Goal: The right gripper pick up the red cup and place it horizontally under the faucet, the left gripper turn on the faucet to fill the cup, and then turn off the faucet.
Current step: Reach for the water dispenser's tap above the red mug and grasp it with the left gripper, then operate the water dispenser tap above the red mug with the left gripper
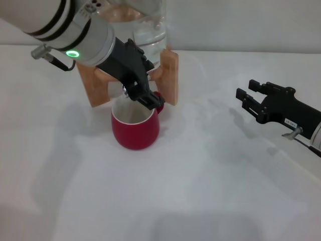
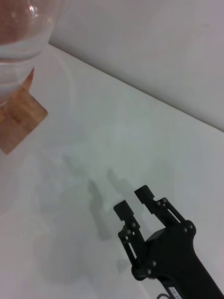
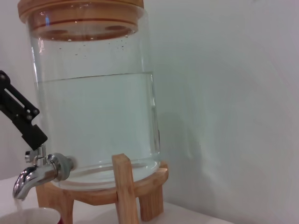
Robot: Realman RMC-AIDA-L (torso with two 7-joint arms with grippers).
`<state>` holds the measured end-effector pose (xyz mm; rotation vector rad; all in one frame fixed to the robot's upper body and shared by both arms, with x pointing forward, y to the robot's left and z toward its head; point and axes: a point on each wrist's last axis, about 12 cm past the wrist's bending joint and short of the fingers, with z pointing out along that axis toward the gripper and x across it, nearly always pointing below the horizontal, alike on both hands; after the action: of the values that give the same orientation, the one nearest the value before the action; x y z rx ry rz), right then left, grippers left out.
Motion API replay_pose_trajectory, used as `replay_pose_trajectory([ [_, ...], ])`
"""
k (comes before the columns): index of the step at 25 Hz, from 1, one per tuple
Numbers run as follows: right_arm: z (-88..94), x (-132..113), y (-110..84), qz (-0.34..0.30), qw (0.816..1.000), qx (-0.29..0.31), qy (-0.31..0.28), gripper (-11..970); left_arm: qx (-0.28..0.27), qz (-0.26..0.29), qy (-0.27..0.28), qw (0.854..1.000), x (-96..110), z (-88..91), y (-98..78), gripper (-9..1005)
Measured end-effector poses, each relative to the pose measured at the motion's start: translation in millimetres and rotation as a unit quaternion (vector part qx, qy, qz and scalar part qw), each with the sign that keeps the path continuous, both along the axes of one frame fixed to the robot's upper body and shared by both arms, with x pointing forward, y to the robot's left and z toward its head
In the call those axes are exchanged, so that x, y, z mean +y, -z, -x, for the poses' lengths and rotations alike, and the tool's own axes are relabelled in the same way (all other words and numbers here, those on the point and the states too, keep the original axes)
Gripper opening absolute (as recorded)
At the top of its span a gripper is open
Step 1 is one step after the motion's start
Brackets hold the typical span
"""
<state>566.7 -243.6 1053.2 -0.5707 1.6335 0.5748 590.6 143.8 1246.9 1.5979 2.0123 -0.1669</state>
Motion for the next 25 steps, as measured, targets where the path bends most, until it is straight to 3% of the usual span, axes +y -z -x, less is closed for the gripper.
replay_pose_trajectory([
  [25,0.2,-0.1,0.2,-0.002,1.000,0.001,0.002,393,-0.003,0.005,-0.003,1.000,-1.9,-4.5,6.9,811],
])
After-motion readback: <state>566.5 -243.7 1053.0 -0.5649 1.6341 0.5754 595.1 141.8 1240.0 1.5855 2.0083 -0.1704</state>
